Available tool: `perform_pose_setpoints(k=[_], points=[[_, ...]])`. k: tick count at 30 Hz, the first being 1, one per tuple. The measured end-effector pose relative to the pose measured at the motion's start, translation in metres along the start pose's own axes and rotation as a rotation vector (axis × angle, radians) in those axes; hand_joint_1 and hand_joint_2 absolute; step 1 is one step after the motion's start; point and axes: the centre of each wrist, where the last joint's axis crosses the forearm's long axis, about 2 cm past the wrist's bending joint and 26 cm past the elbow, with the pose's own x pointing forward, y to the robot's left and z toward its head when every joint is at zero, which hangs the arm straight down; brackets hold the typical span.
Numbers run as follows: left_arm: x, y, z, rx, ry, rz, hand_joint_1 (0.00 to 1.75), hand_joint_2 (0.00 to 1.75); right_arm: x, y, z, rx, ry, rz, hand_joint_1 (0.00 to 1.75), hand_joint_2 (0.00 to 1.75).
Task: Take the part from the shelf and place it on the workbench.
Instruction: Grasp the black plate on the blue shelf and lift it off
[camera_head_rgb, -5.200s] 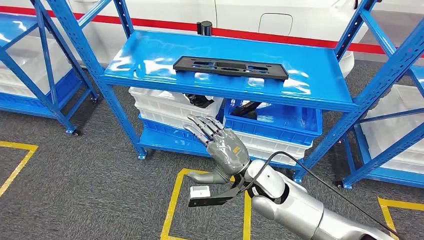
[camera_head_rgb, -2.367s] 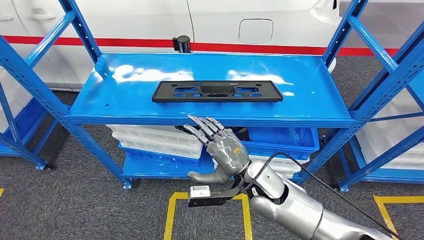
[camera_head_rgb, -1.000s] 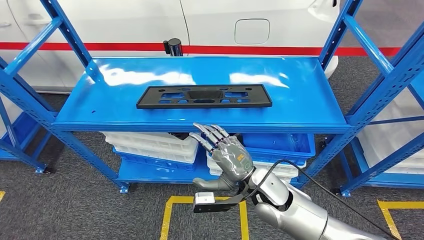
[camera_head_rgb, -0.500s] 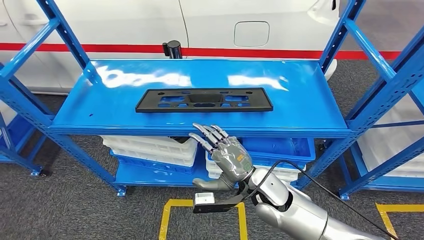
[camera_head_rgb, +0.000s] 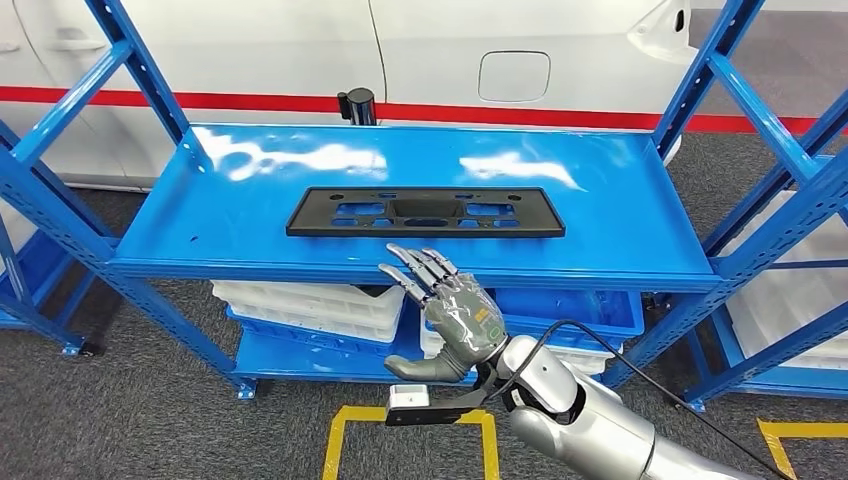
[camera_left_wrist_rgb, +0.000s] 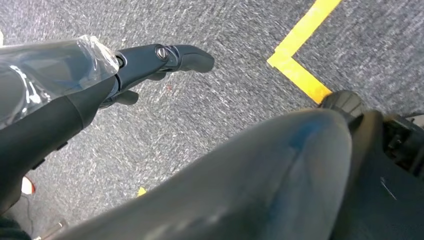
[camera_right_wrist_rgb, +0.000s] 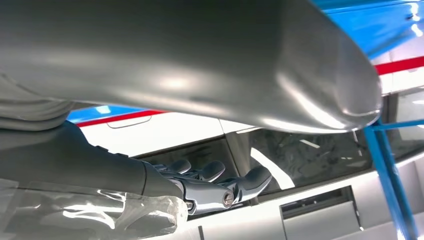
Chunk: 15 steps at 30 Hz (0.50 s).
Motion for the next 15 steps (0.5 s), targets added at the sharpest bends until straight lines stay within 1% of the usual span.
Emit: perform_pose_setpoints(k=[15], points=[[-0.001,-0.001,0.0002,-0.002,0.002,-0.001,0.0,0.0,0.0006,0.0001,0.0008,0.0,0.002,-0.003,0.0,0.0]])
